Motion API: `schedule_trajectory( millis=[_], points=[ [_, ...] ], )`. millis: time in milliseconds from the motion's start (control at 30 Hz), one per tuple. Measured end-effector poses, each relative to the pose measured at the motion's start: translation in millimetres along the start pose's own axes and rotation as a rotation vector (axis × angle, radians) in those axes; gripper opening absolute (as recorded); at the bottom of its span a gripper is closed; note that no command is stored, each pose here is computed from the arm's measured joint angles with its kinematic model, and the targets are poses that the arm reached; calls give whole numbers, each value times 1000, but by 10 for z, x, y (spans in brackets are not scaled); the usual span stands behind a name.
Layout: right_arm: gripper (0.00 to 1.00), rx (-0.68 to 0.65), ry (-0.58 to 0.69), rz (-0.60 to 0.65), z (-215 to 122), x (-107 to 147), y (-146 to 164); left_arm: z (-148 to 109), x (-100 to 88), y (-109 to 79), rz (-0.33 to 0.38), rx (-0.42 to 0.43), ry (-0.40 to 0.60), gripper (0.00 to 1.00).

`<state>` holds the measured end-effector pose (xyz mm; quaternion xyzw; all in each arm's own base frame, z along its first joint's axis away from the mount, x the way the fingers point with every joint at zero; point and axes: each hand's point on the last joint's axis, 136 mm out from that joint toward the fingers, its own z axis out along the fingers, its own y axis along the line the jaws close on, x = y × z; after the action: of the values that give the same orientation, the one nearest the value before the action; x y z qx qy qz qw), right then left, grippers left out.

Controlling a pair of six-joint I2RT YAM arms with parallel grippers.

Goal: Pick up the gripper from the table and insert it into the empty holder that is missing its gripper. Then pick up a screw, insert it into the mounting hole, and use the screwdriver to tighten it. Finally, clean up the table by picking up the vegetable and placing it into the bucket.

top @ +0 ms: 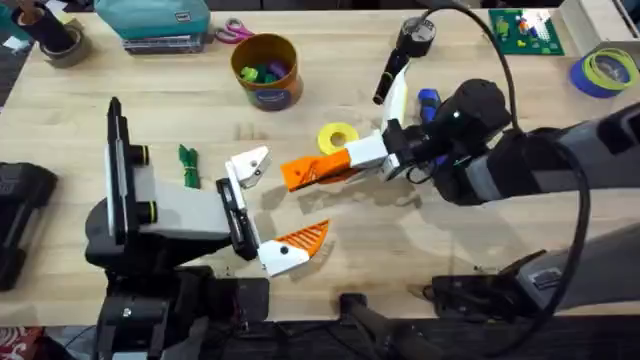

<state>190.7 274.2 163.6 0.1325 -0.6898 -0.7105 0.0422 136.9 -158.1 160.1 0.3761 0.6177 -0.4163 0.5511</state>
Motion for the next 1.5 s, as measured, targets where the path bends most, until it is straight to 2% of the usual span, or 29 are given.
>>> schedule_trajectory(
  millis=[467,1500],
  points=[
    [8,-5,-19,-4,133,-4,16,0,0,0,0,0,0,985],
    [8,-21,-26,-34,186,-28,99,0,0,0,0,0,0,985]
  ],
)
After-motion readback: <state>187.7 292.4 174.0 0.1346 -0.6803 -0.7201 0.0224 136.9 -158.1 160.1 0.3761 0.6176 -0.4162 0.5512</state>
